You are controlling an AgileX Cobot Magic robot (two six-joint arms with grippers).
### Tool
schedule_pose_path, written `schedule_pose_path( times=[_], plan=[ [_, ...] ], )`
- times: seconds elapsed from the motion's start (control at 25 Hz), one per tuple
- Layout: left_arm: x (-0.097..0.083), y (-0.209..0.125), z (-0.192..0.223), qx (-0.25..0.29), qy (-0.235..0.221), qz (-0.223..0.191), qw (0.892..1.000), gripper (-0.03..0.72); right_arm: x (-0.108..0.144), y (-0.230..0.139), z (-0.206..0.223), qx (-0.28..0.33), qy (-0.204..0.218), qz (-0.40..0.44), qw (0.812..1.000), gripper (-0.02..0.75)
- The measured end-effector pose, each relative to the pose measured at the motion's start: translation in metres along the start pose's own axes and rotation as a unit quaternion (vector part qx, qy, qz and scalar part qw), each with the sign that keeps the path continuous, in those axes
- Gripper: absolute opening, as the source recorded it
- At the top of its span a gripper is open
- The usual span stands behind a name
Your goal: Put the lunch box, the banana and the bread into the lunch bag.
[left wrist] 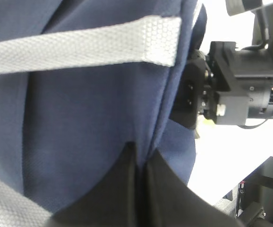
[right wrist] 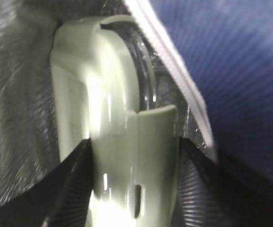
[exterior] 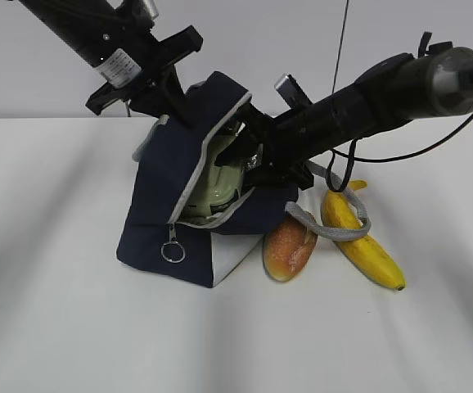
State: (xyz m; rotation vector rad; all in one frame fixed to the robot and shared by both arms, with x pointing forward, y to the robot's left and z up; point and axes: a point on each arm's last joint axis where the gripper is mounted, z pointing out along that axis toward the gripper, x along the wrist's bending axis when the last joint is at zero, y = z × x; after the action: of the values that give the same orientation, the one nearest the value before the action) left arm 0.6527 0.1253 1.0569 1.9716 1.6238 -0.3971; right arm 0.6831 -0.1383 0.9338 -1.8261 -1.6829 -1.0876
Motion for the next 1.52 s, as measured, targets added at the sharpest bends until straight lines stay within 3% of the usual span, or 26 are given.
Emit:
schedule_pose_path(
  times=[0.16,0.44,0.72,0.84,1.0,1.2,1.36,1.52],
  plan=[
    [0.000,0.000,0.000,0.000,0.000,0.000,1.000,-0.003,-0.002,0.000,0.002,0.001,0.000,-0.006,1.000,0.400],
    [0.000,0.000,0.000,0.001,0.000,0.000,1.000,-0.003,0.000,-0.001,0.002,0.009,0.009,-0.030,0.999,0.533],
    [0.001,0.000,0.000,0.001,0.006,0.003,1.000,-0.003,0.006,-0.006,-0.011,0.070,0.054,-0.063,0.994,0.485],
    [0.003,0.000,0.000,0.001,0.019,0.008,1.000,-0.003,0.025,-0.009,-0.034,0.092,0.066,-0.096,0.989,0.477],
    [0.008,0.000,0.000,0.002,0.042,0.016,0.999,-0.003,0.059,-0.015,-0.077,0.076,0.009,-0.156,0.985,0.477],
    [0.013,0.000,-0.001,0.003,0.074,0.028,0.997,-0.003,0.075,-0.032,-0.126,0.049,-0.113,-0.206,0.971,0.477],
    [0.017,0.000,-0.002,0.003,0.092,0.034,0.995,-0.003,0.059,-0.050,-0.144,0.067,-0.215,-0.210,0.951,0.474],
    [0.017,0.000,-0.002,0.003,0.095,0.035,0.995,-0.003,0.036,-0.064,-0.139,0.099,-0.261,-0.188,0.942,0.472]
  ],
)
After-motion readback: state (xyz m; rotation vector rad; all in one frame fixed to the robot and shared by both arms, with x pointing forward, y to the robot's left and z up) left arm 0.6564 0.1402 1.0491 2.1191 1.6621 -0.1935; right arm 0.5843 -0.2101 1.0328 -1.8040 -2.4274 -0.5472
